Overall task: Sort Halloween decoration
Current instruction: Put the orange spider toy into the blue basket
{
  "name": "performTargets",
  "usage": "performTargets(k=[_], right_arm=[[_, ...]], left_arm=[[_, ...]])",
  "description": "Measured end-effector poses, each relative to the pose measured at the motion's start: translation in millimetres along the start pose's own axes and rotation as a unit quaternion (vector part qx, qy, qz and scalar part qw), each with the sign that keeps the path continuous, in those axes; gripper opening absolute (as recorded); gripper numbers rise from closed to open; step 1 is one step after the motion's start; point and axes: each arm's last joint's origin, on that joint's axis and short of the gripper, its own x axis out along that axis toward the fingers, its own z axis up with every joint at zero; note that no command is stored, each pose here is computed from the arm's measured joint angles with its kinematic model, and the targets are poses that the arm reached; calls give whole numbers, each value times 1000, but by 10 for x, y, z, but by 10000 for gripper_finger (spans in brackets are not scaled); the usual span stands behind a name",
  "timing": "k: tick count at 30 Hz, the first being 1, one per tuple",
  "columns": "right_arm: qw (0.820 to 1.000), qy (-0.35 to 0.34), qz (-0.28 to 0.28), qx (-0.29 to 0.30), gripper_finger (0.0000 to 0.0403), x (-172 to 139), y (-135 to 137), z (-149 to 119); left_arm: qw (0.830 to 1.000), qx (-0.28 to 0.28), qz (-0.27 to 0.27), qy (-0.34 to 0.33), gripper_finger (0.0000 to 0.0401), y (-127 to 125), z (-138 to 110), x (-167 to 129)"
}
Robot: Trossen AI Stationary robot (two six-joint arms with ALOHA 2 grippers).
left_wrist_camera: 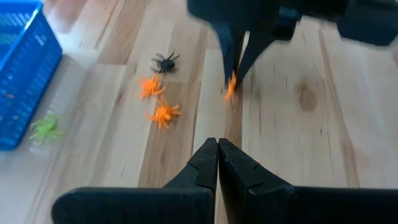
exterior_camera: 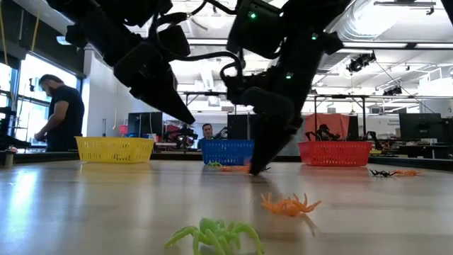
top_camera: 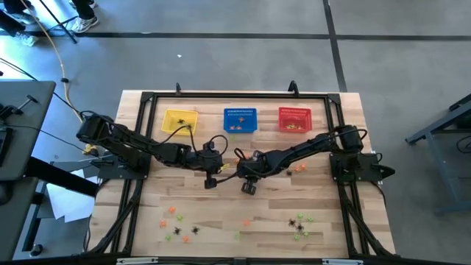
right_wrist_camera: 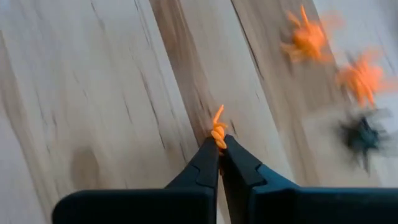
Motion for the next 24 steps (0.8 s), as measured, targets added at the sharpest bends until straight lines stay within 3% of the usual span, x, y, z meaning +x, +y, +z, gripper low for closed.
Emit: performTargets(k=[13,18,24], right_arm=[[994,-86,-55,32,0,-424,-208,190],[983,-123,-121,64,0,-410,-556,354],[966,-180,-151,112,0,-421,-1133,609]], left_arm=[[1000,0,3,-6,0,62,78,-328],[1000,-5,1,3,0,73,70,-452],[1000,9,-15,-10,0,-3,85,-546]])
